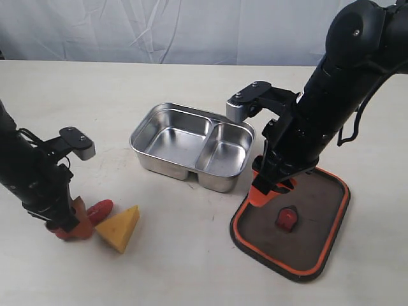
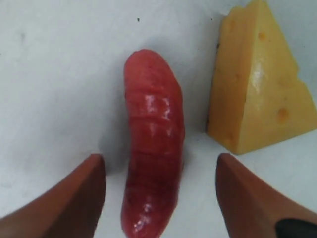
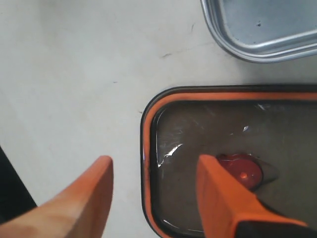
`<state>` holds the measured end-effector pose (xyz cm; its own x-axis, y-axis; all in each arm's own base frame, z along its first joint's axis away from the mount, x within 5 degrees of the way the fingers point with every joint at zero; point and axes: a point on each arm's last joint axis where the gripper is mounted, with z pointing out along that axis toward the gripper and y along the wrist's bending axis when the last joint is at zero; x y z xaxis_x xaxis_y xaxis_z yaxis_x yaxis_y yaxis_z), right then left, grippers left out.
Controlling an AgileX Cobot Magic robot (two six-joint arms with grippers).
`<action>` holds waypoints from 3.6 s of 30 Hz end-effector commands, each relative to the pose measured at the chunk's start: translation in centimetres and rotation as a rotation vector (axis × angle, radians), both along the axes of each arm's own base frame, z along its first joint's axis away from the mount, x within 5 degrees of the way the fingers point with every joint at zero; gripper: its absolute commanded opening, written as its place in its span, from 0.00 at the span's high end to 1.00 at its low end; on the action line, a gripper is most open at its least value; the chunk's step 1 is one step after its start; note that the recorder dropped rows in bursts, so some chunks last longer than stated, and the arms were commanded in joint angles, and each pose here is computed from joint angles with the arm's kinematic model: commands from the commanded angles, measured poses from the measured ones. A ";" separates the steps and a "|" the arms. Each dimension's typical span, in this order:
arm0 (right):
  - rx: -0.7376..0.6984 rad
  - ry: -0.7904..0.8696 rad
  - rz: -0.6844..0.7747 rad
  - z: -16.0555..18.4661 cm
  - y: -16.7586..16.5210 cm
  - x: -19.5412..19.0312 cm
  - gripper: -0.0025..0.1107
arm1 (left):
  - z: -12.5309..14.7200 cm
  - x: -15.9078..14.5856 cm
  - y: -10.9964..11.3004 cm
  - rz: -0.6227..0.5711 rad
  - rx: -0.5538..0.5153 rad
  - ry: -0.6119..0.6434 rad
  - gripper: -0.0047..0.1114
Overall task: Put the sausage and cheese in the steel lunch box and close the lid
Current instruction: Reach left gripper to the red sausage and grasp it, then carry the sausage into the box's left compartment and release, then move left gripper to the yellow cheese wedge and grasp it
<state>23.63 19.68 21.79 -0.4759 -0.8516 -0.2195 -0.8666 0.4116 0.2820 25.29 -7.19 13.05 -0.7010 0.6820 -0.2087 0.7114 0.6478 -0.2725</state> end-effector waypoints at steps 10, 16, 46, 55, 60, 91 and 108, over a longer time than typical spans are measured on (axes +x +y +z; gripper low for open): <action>0.007 -0.022 0.003 0.4 0.0 0.1 0.53 | -0.7 0.1 -1.7 -0.067 0.052 -0.053 0.66; 0.007 -0.022 0.003 0.4 0.0 0.1 0.53 | -0.7 0.1 -1.7 -0.030 0.053 -0.041 0.96; -0.016 -0.021 0.020 0.3 -0.2 0.0 0.53 | 10.0 8.4 -7.6 -0.036 -0.145 -0.506 0.96; -0.036 0.027 0.037 0.3 -0.4 -0.4 0.53 | 7.2 10.8 -10.8 -0.007 -0.169 -0.502 0.95; -0.036 0.027 0.035 0.3 -0.4 -0.4 0.53 | 6.5 11.2 -11.0 0.008 -0.177 -0.481 0.75; -0.089 0.050 0.063 0.2 -0.9 -0.7 0.53 | 7.5 4.2 -7.9 0.020 0.105 0.176 0.47; -0.085 0.048 0.061 0.2 -0.9 -0.7 0.53 | 3.7 2.3 -7.8 0.130 0.049 0.214 0.47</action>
